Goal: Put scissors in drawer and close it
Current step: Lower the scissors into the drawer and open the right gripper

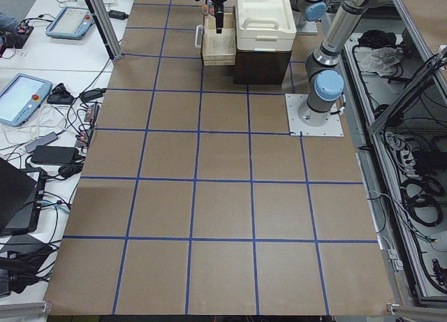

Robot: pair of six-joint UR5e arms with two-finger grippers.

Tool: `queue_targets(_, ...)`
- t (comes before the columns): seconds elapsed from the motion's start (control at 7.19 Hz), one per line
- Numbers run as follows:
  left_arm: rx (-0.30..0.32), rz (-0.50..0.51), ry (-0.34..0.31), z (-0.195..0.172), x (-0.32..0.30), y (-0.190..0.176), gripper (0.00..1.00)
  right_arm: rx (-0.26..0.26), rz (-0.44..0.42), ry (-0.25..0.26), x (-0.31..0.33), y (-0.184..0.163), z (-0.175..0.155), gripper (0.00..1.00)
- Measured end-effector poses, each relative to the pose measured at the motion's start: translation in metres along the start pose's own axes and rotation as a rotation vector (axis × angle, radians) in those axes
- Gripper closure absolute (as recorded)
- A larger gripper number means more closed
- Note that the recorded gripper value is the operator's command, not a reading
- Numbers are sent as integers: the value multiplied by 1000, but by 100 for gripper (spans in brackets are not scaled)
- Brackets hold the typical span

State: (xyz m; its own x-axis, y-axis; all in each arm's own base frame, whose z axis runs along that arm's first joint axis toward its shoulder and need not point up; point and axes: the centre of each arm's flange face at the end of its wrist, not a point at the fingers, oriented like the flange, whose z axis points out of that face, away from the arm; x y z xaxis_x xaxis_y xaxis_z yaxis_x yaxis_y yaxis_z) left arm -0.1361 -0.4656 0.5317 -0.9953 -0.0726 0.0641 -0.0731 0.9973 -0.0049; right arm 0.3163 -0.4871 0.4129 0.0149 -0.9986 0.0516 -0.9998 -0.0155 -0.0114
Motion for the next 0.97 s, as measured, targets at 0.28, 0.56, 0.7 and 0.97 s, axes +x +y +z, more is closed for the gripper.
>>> queue_targets(0.28,-1,0,1,0,0,0,0,-14,-2,-38,-8,-30,26,100)
queue_targets(0.56,-1,0,2,0,0,0,0,-29,-20,-68,-12,-48,47,100)
queue_targets(0.7,0,1,2,0,0,0,0,-33,-25,-78,-13,-51,54,100)
queue_targets(0.97,-1,0,2,0,0,0,0,-41,-28,-95,-12,-53,65,100)
